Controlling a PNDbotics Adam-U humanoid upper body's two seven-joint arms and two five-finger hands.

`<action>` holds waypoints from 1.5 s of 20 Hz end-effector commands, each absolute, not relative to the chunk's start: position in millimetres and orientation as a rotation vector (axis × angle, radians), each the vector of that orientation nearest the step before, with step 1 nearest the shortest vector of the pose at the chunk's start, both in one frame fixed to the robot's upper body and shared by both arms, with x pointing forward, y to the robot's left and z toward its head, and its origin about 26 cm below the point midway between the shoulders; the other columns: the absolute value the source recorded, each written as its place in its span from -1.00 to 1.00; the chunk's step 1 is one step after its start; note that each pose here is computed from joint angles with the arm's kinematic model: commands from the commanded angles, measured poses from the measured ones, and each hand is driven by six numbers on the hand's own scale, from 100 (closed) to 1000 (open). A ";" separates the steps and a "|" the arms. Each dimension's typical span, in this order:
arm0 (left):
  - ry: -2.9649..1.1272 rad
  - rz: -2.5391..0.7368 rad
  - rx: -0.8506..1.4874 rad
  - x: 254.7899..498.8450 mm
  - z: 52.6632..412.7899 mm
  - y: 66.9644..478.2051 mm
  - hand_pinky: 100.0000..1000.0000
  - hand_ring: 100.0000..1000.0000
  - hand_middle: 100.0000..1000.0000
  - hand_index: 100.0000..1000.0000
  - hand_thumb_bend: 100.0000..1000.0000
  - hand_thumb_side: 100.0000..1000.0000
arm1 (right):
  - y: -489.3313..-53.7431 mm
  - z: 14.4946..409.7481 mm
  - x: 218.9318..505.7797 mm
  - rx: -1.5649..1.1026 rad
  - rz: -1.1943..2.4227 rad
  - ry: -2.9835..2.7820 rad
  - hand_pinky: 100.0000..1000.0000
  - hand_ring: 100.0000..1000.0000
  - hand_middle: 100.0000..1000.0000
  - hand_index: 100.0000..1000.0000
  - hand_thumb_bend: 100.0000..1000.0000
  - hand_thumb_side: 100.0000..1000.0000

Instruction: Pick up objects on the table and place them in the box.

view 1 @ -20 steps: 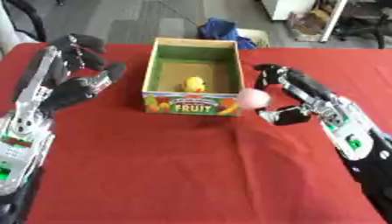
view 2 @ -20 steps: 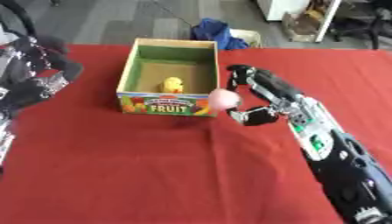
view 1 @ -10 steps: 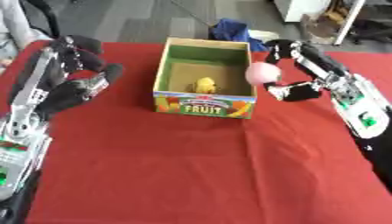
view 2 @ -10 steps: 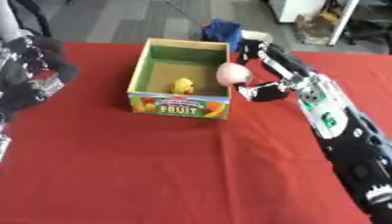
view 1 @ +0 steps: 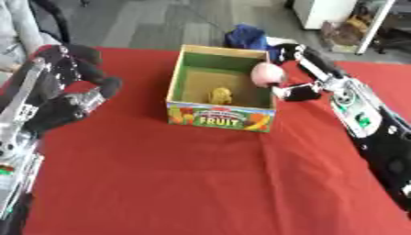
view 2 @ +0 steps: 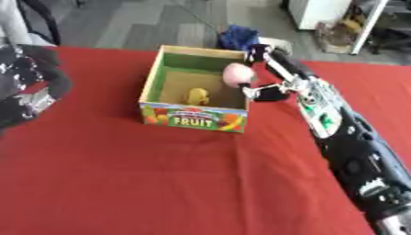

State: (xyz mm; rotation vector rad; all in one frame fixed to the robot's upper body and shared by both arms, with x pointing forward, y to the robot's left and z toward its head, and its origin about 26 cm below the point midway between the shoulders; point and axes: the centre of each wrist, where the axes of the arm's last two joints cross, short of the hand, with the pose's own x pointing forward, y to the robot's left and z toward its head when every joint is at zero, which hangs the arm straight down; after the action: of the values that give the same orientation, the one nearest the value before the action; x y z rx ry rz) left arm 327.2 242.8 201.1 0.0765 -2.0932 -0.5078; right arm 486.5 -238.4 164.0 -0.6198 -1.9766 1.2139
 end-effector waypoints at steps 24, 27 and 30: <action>-2.139 -0.522 0.061 324.2 212.8 239.3 0.15 0.05 0.04 0.28 0.25 -0.51 | -221.1 175.8 491.9 -0.670 1.314 -1.965 0.65 1.00 0.39 0.76 -0.20 -0.24; -2.130 -0.506 0.079 323.9 210.0 243.2 0.15 0.04 0.04 0.28 0.25 -0.50 | -225.2 189.4 485.1 -0.616 1.210 -2.079 0.62 1.00 0.29 0.67 -0.42 -0.40; -2.112 -0.481 0.107 323.5 204.5 249.3 0.15 0.04 0.03 0.27 0.24 -0.50 | -231.6 210.1 470.5 -0.516 1.073 -2.219 0.61 1.00 0.24 0.62 -0.49 -0.45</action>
State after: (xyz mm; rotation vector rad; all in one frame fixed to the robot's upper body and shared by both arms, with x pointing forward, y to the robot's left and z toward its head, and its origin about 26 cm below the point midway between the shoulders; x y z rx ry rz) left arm 324.8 245.2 196.5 0.0785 -2.0853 -0.4846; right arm 474.5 -224.7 180.6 -0.5090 -2.1299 1.1156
